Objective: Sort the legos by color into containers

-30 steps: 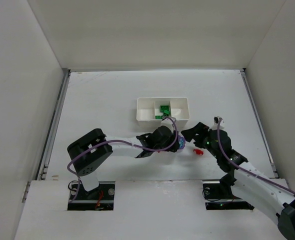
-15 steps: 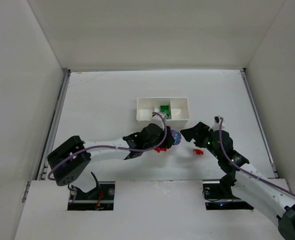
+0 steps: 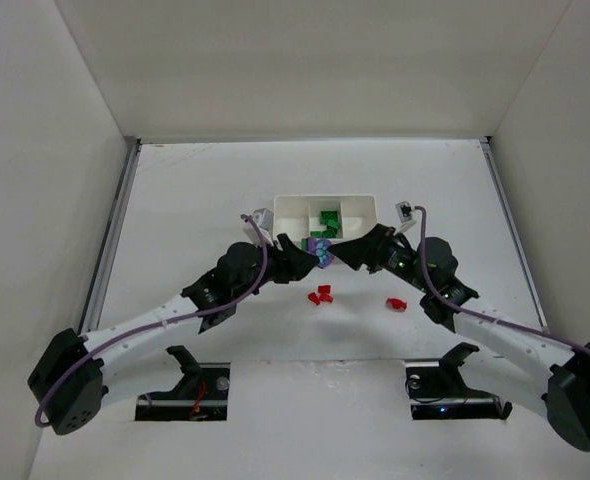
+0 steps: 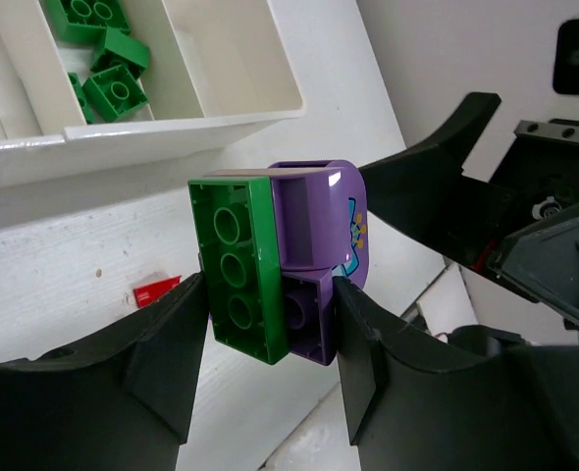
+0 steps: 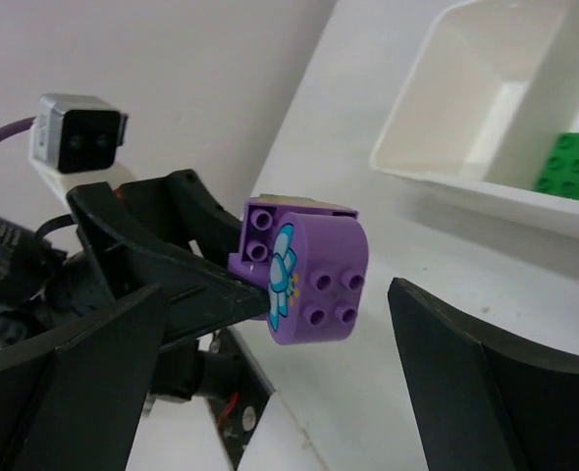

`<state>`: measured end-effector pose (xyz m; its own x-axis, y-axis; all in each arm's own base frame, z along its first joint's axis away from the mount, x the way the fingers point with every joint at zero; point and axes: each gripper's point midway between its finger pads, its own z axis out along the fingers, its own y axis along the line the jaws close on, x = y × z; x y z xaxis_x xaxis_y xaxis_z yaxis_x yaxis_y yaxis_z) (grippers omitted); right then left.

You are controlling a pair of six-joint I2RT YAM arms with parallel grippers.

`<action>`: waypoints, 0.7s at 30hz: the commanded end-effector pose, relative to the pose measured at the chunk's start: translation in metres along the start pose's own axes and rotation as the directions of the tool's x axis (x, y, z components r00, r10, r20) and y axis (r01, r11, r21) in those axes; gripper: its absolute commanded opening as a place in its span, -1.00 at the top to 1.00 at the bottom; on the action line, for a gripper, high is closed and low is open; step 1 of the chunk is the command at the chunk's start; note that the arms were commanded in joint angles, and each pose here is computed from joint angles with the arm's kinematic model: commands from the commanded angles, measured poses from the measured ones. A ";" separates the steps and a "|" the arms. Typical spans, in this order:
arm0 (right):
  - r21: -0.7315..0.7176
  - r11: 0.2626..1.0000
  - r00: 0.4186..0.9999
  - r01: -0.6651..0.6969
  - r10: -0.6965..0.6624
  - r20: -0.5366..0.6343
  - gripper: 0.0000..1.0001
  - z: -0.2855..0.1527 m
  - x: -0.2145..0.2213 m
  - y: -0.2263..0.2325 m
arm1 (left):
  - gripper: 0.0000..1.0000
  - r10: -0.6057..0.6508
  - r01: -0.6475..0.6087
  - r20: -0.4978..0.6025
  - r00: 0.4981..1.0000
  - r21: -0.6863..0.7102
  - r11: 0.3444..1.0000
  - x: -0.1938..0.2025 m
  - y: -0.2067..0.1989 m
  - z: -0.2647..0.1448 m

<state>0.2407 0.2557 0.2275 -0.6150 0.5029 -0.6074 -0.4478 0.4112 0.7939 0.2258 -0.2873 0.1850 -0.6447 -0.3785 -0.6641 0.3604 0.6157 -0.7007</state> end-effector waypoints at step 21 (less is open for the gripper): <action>-0.211 0.976 0.996 -0.057 0.042 -0.073 -0.30 0.039 0.012 0.050 | 0.43 -0.128 0.124 0.025 0.991 0.125 0.984 -0.015 -0.015 -0.033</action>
<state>0.2349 0.3027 0.2182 -0.7257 0.4308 -0.5365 -0.4499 0.2929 0.8437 0.2110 -0.2657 0.1979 -0.6836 -0.4536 -0.5718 0.3213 0.5164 -0.7938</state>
